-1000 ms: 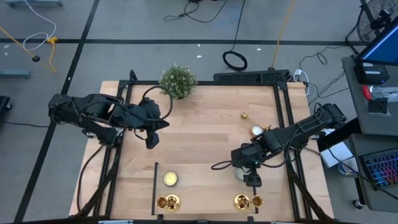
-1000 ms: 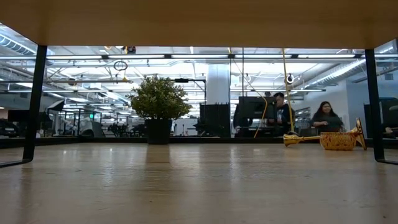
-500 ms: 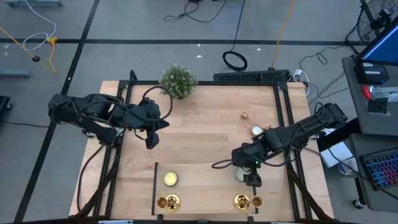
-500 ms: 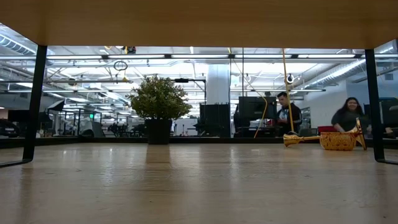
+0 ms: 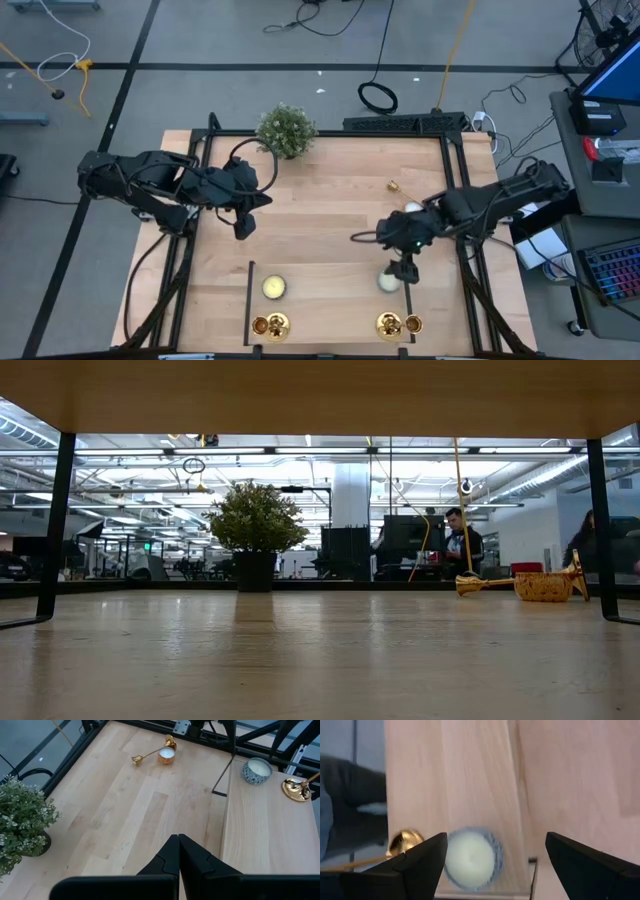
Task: Pick & Place candle stick holders
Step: Put the blue patterned scented candle on the shelf
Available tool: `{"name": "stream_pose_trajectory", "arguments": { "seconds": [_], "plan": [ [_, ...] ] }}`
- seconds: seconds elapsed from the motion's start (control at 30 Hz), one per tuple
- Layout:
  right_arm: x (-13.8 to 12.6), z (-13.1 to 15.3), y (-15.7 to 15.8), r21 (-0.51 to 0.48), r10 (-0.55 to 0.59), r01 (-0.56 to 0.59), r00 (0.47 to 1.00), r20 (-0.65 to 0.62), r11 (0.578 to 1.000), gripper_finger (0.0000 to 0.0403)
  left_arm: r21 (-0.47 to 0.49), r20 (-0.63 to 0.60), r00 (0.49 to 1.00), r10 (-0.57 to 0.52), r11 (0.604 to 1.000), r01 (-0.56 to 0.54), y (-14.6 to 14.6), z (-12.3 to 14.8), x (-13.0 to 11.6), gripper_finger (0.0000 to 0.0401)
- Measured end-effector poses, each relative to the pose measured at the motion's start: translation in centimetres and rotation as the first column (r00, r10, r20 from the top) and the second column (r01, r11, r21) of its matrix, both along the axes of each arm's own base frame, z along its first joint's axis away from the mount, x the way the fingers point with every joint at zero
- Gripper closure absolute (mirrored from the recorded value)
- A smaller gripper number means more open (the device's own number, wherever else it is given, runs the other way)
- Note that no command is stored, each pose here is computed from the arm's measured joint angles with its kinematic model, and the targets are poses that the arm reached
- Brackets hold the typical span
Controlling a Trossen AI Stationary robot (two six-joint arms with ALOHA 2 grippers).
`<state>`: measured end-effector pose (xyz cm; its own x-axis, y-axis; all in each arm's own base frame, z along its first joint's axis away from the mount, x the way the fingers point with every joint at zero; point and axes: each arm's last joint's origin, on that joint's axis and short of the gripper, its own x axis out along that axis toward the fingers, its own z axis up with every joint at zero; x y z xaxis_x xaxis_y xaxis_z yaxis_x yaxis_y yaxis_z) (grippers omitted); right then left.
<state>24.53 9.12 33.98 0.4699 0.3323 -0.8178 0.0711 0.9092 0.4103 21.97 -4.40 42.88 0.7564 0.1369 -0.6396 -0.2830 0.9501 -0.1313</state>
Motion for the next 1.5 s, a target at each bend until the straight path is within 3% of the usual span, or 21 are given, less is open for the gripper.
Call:
{"name": "stream_pose_trajectory", "arguments": {
  "seconds": [0.2, 0.4, 0.57, 0.73, 0.97, 1.17, 1.5],
  "plan": [
    [0.6, 1.0, -0.3, 0.037, -0.02, 0.016, 0.994, 0.11, 0.999, 0.0072, -0.002, 0.0, 1.0, 0.001, 1.0, -0.001, 0.0, 0.0, 0.0, 0.0398],
    [1.2, 0.4, -0.4, 0.003, -0.058, 0.058, 0.994, 0.095, 0.998, 0.0104, -0.028, -0.007, 1.0, 0.025, 0.999, -0.026, 0.0, -0.1, -0.1, 0.0398],
    [1.8, 0.0, -1.2, -0.08, -0.193, 0.203, 0.975, 0.113, 0.976, 0.0147, -0.079, -0.053, 0.996, 0.071, 0.994, -0.075, 0.1, -0.5, -0.4, 0.0398],
    [1.8, -0.1, -1.9, -0.118, -0.322, 0.335, 0.939, 0.123, 0.935, 0.0199, -0.208, -0.093, 0.987, 0.134, 0.966, -0.151, 0.5, -0.7, -0.5, 0.0398],
    [0.4, -1.0, -2.4, -0.183, -0.464, 0.452, 0.886, -0.027, 0.873, 0.029, -0.299, -0.016, 0.989, 0.145, 0.943, -0.143, 0.0, -0.1, 0.0, 0.0398],
    [-0.1, -1.2, -1.8, -0.214, -0.422, 0.403, 0.905, -0.05, 0.89, 0.039, -0.306, 0.153, 0.987, 0.058, 0.952, -0.009, -1.5, 1.2, 0.7, 0.0398],
    [-0.3, -1.2, -1.2, -0.239, -0.273, 0.25, 0.959, -0.069, 0.938, 0.04, -0.348, 0.387, 0.899, 0.206, 0.935, -0.065, -4.3, 3.1, 1.1, 0.0398]
  ]
}}
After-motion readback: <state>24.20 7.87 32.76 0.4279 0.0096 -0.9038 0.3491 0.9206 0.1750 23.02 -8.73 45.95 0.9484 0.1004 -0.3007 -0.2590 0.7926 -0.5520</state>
